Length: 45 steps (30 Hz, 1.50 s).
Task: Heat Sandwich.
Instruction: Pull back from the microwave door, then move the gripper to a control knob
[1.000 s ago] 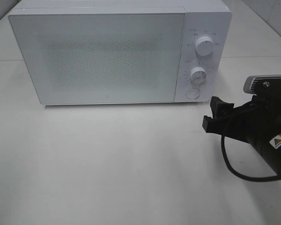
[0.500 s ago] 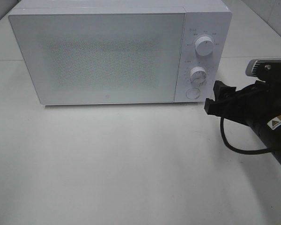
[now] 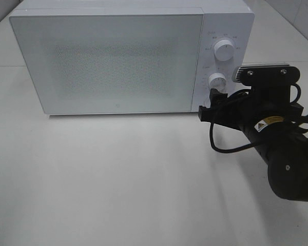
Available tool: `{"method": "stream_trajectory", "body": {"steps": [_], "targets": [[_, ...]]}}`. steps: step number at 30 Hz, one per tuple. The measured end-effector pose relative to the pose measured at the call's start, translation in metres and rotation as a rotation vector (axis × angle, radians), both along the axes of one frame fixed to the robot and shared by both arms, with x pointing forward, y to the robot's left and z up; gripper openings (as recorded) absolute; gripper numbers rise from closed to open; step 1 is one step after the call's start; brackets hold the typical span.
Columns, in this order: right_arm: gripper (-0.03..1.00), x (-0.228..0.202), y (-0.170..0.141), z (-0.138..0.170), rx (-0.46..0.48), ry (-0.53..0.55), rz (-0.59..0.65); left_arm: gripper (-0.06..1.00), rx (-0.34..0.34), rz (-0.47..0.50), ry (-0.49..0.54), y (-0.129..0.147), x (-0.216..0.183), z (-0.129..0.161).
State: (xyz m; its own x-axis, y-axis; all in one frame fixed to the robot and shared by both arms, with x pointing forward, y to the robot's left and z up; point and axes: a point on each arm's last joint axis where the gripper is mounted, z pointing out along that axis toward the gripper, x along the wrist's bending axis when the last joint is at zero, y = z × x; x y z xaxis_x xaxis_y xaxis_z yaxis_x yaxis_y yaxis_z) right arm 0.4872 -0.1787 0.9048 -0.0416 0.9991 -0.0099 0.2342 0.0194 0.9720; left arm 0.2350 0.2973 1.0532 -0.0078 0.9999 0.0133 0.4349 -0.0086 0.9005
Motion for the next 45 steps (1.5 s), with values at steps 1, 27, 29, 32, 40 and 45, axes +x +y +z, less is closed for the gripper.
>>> {"method": "stream_trajectory", "body": {"steps": [1,27,29,32,40,45], "targets": [[0.75,0.000,0.000,0.000,0.000,0.000,0.000,0.99,0.000,0.000,0.000,0.000,0.000,0.000],[0.75,0.066,0.012,-0.024,-0.009,-0.013,0.010,0.99,0.000,0.000,0.000,0.000,0.000,0.000],[0.75,0.067,0.010,-0.026,-0.011,-0.003,0.005,0.99,0.000,0.000,0.000,0.000,0.000,0.000],[0.75,0.067,0.010,-0.026,-0.010,-0.002,0.001,0.99,0.000,0.000,0.000,0.000,0.000,0.000],[0.68,0.067,0.010,-0.026,-0.010,-0.003,0.001,0.99,0.000,0.000,0.000,0.000,0.000,0.000],[0.43,0.067,0.010,-0.024,-0.011,-0.023,0.001,0.99,0.000,0.000,0.000,0.000,0.000,0.000]]}}
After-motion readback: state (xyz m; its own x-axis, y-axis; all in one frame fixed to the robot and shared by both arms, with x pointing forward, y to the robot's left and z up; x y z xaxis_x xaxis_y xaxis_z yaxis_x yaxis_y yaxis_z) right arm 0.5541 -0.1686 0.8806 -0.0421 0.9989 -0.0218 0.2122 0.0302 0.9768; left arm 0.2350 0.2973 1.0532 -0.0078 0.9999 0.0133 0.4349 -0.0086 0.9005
